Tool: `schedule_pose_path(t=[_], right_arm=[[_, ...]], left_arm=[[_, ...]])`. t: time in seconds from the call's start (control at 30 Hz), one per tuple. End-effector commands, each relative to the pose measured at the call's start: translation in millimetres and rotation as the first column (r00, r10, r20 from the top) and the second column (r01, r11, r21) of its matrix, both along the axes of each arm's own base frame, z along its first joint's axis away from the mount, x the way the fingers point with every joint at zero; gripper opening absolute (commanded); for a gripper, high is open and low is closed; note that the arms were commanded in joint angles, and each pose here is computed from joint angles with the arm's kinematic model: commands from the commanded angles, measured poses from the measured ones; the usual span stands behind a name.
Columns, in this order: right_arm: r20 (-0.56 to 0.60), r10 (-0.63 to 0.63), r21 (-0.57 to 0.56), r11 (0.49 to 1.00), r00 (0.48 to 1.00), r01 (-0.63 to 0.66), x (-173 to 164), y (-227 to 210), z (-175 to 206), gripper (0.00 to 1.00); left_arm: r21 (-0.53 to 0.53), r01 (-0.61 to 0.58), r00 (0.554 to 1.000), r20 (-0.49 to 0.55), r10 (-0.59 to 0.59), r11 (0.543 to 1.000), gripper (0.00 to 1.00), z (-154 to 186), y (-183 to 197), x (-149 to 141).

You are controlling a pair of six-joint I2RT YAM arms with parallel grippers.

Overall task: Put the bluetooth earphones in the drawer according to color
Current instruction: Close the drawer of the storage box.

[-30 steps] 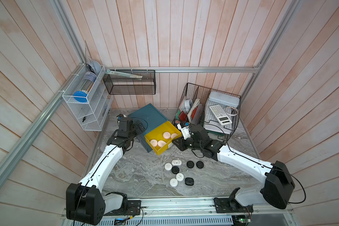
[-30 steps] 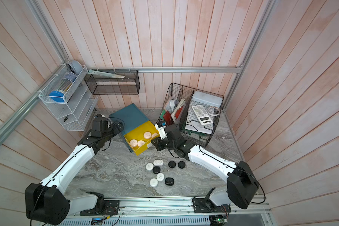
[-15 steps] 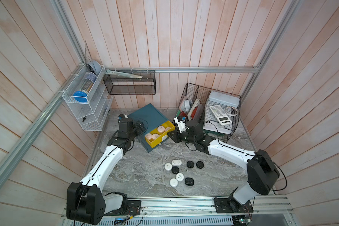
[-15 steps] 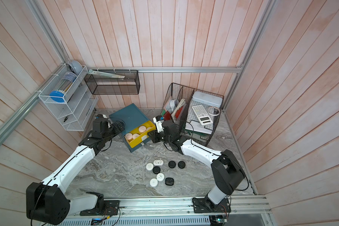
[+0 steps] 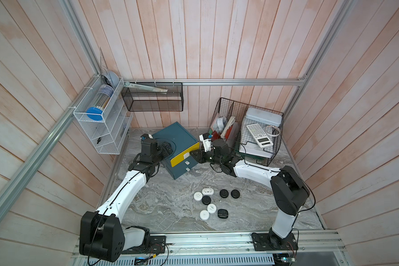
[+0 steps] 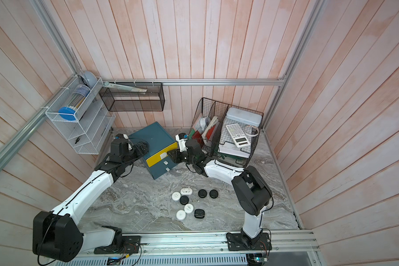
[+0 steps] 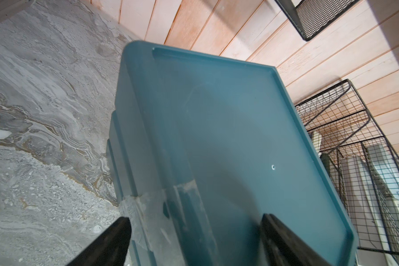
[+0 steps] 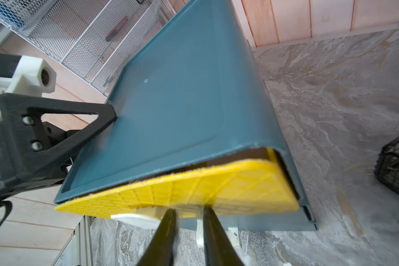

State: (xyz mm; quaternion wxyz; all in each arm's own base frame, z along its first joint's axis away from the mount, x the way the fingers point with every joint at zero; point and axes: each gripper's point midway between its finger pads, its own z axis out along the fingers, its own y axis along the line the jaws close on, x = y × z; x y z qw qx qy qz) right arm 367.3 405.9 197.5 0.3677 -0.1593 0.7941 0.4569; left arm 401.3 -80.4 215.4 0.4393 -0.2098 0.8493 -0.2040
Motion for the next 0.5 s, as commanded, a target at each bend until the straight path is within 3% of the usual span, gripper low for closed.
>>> schedule_pose_path(t=[0.0, 0.33, 0.47], right_arm=[[0.015, 0.037, 0.048, 0.998, 0.999, -0.038, 1.4, 12.1, 9.7, 0.27], [-0.025, 0.012, 0.055, 0.998, 1.000, -0.011, -8.9, 0.2, 12.3, 0.32], [-0.094, -0.019, 0.092, 0.995, 0.995, 0.027, -16.2, -16.9, 2.2, 0.42]], left_arm=[[0.006, 0.056, 0.993, -0.101, -0.055, 0.998, 0.93, -28.0, -12.7, -10.7], [0.030, 0.064, 0.994, -0.096, -0.060, 0.998, 0.93, -22.8, -14.0, -14.3], [0.048, 0.050, 0.995, -0.083, -0.046, 0.998, 0.94, -15.9, -6.2, -18.7]])
